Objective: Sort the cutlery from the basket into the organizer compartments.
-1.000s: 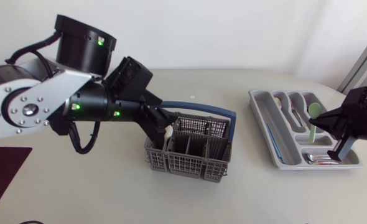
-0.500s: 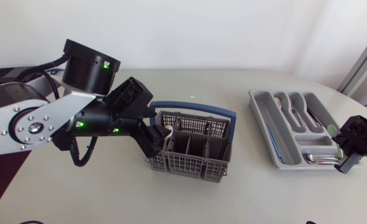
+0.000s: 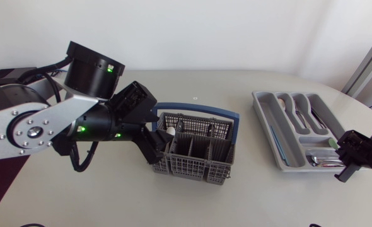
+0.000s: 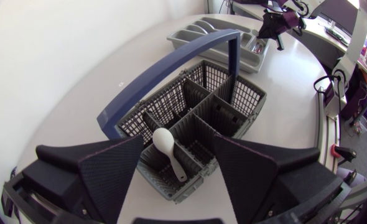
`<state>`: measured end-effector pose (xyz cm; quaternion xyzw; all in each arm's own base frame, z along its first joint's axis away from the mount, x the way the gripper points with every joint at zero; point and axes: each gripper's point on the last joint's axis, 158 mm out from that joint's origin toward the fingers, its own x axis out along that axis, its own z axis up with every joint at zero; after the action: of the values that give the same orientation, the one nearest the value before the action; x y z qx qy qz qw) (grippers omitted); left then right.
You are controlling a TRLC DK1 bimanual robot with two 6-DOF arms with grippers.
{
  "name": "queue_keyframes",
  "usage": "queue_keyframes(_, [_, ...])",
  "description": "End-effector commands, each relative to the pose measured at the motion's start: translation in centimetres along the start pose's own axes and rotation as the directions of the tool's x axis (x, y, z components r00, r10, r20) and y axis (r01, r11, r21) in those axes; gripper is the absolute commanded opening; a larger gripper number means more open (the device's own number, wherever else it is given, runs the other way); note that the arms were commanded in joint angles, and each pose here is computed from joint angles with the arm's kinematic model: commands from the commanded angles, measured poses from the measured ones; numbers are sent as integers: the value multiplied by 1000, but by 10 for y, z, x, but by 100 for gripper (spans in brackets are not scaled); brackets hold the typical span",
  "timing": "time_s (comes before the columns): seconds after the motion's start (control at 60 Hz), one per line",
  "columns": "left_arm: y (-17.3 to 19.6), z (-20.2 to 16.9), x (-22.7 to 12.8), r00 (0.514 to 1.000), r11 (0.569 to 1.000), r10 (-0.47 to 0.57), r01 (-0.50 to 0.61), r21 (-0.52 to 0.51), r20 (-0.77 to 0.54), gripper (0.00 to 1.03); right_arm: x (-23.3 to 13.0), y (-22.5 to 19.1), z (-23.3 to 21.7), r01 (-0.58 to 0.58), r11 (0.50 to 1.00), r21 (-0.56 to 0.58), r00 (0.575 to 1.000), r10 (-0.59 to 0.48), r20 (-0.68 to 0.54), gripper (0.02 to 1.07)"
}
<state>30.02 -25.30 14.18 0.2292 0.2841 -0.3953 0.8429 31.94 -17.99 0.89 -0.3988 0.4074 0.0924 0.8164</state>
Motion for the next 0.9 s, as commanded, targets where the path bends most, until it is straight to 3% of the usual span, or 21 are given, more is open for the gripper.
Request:
queue_keyframes(0.0, [0,5,-8,1000,1000,10,-10,26,10,78,4,16,-8,-37,999,-6,999,37,-20,20])
queue_keyframes(0.283, [4,12,-21,1000,999,19,-20,39,23,78,-4,16,-9,-32,999,-18,999,31,-28,43])
queue_keyframes(0.45, [4,13,-25,1000,999,21,-22,48,23,78,-24,1,-6,-6,1000,-14,1000,6,-26,55])
queue_keyframes(0.6, [1,16,-27,1000,997,21,-23,70,19,78,-51,-12,11,1,999,45,1000,-2,15,71])
queue_keyframes(0.883, [-9,2,-21,1000,996,10,-10,85,-11,78,-86,7,48,-47,994,104,991,33,131,75])
